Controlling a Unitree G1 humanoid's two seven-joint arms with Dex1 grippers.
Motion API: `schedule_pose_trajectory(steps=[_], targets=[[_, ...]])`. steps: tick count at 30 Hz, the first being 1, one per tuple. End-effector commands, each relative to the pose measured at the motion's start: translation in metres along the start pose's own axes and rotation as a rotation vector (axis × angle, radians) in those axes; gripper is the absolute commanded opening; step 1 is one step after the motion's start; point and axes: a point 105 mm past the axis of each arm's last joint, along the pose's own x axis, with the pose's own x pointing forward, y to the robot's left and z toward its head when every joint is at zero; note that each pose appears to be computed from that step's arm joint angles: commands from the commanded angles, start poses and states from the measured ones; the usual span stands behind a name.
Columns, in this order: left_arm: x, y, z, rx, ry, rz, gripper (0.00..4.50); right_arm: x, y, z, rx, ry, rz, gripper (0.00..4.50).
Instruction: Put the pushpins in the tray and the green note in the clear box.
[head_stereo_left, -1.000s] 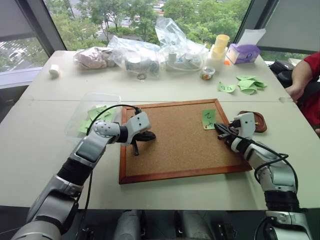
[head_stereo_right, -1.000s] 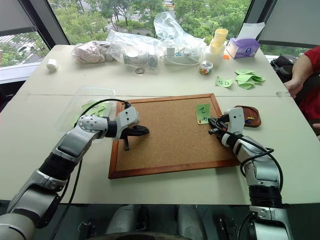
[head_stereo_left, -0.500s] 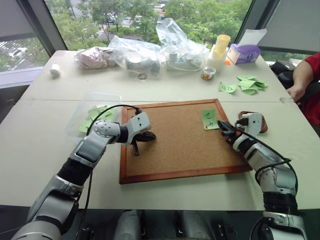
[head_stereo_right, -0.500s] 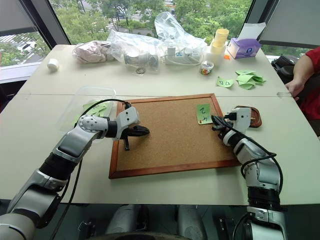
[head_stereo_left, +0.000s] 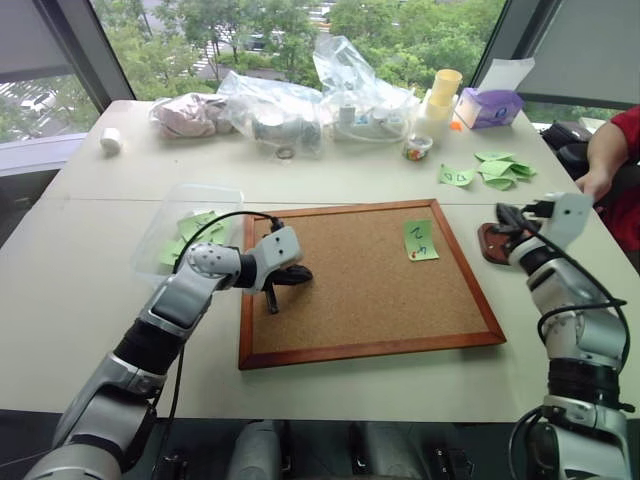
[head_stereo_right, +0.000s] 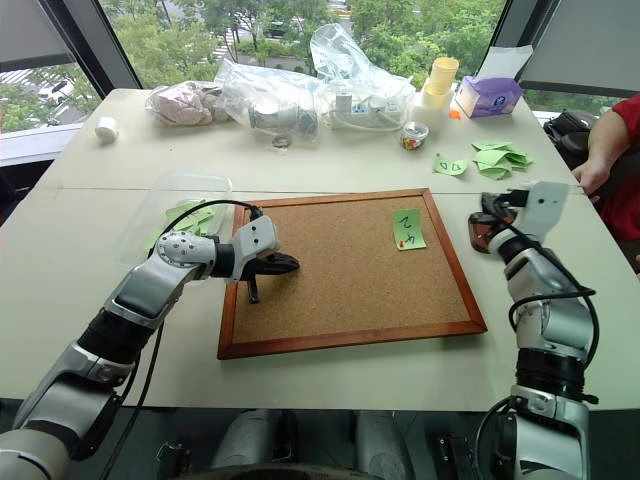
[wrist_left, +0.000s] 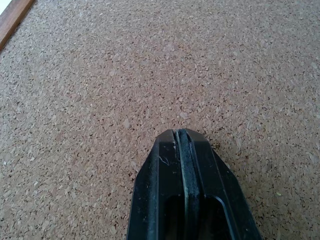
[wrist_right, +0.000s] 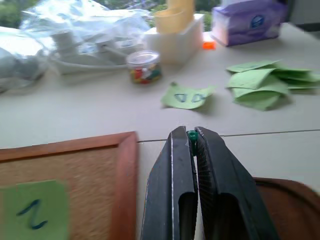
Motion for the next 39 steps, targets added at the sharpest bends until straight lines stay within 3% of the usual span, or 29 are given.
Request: schedule_pose_trajectory(steps=[1,7,8,10,17,24,27,31,34,39], targets=[[0.002,-0.005,-0.004,-0.002,0.021,-0.026,0.0,0.004,-0.018,-0.002,-0.049,0.021,-0.076,0.08],[0.004,-0.005,-0.004,-0.004,0.019,-0.021,0.0,0.012,-0.024,-0.021,-0.062,0.099,-0.08,0.08],[0.004,-0.005,-0.005,-0.006,0.018,-0.017,0.0,0.012,-0.024,-0.022,-0.059,0.102,-0.08,0.35],[0.003,-0.005,-0.005,-0.012,0.015,-0.013,0.0,0.013,-0.024,-0.024,-0.052,0.102,-0.079,0.95],[0.001,-0.005,-0.006,-0.017,0.019,-0.007,0.0,0.013,-0.027,-0.025,-0.043,0.097,-0.089,4.46],[0.002,-0.005,-0.006,-0.017,0.022,-0.006,0.0,0.011,-0.028,-0.018,-0.032,0.072,-0.087,4.46],[0.002,-0.005,-0.007,-0.016,0.022,-0.006,0.0,0.008,-0.027,-0.002,-0.018,0.006,-0.078,4.46],[0.0,-0.004,-0.008,-0.017,0.023,-0.003,0.0,-0.011,0.04,0.016,-0.11,-0.034,0.257,4.46],[0.001,-0.005,-0.008,-0.017,0.024,-0.006,0.0,-0.026,0.072,0.005,-0.174,-0.007,0.388,4.46],[0.003,-0.004,-0.007,-0.016,0.021,-0.007,0.0,-0.04,0.106,-0.022,-0.106,0.077,0.522,4.46]])
